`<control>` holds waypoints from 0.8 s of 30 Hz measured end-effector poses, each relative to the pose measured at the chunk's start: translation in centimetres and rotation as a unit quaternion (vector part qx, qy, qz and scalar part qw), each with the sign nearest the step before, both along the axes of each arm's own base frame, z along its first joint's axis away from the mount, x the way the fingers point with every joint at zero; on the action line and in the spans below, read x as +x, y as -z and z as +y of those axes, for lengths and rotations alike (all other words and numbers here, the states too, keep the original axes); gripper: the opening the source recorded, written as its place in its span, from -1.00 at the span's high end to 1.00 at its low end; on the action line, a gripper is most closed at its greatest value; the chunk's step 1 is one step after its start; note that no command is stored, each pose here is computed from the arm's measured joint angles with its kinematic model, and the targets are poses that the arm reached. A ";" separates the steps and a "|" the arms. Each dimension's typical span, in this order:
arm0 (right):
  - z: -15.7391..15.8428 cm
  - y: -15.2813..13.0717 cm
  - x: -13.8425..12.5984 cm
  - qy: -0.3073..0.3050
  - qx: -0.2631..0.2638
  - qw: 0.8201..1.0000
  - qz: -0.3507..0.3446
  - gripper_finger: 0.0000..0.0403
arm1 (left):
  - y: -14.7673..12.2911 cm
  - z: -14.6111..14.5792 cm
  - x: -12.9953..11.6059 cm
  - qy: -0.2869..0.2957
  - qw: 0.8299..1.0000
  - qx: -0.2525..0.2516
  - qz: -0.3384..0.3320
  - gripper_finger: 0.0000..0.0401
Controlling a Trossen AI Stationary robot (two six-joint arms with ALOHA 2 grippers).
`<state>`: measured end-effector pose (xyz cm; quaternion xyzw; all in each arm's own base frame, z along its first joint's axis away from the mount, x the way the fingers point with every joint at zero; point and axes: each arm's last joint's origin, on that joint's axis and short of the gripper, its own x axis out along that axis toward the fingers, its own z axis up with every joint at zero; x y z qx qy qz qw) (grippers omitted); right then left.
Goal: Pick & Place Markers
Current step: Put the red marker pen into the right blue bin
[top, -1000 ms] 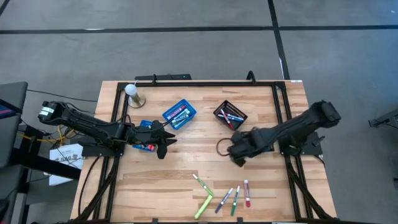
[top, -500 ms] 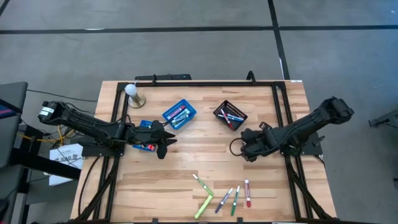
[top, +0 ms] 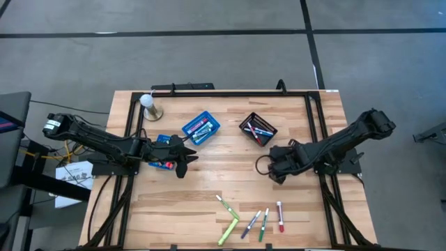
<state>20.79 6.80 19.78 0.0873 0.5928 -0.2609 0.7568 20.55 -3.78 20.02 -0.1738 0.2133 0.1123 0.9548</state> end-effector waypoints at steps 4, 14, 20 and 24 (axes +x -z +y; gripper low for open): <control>0.7 -1.3 0.6 0.020 0.080 0.997 -0.003 0.21 | 0.0 0.0 0.0 0.000 1.000 0.000 0.000 0.39; 5.4 -1.3 0.0 0.163 0.234 0.959 0.009 0.05 | 0.0 0.0 0.0 0.000 1.000 0.000 0.000 0.39; 8.9 0.7 -0.1 0.182 0.252 0.950 0.028 0.06 | 0.0 0.0 0.0 0.000 1.000 -0.001 0.000 0.39; 9.7 3.0 0.5 0.189 0.250 0.946 0.083 0.05 | 0.0 0.0 0.0 0.000 1.000 -0.001 0.000 0.39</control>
